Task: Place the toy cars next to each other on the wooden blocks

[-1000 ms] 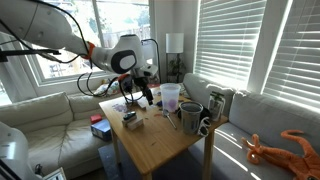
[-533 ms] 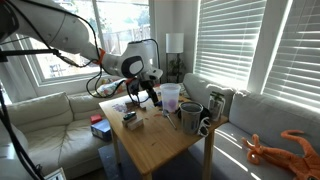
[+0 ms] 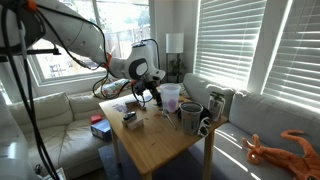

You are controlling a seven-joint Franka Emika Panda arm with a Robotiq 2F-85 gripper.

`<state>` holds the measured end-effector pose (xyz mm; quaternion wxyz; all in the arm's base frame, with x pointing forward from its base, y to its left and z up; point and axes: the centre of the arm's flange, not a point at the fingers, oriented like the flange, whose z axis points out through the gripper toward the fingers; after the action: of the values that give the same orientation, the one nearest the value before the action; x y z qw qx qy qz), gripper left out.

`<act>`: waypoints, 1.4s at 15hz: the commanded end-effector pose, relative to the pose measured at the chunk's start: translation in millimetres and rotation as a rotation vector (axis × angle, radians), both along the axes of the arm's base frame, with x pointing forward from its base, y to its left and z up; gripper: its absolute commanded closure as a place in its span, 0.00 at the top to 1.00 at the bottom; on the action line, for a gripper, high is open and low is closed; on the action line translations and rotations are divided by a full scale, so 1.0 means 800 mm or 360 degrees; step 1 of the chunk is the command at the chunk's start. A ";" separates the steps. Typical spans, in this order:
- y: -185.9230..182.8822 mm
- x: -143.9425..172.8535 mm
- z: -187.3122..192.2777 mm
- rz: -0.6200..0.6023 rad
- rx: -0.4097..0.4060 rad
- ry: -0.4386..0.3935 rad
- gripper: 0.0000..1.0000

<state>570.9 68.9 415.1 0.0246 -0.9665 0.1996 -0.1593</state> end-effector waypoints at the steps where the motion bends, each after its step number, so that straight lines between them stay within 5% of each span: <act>1: 0.009 0.029 -0.007 -0.0022 -0.0032 -0.0036 0.94; 2: 0.009 0.032 -0.008 -0.0019 -0.0032 -0.0040 1.00; 7: 0.013 0.046 -0.011 -0.0005 -0.0028 -0.0057 0.98; 9: 0.016 0.049 -0.013 0.0007 -0.0023 -0.0052 0.74; 18: 0.025 0.039 0.000 0.0023 0.0014 -0.0053 0.13; 21: 0.029 0.018 0.021 0.0046 0.0010 -0.0075 0.10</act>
<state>604.0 87.0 410.7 0.0280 -0.9666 0.1866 -0.1732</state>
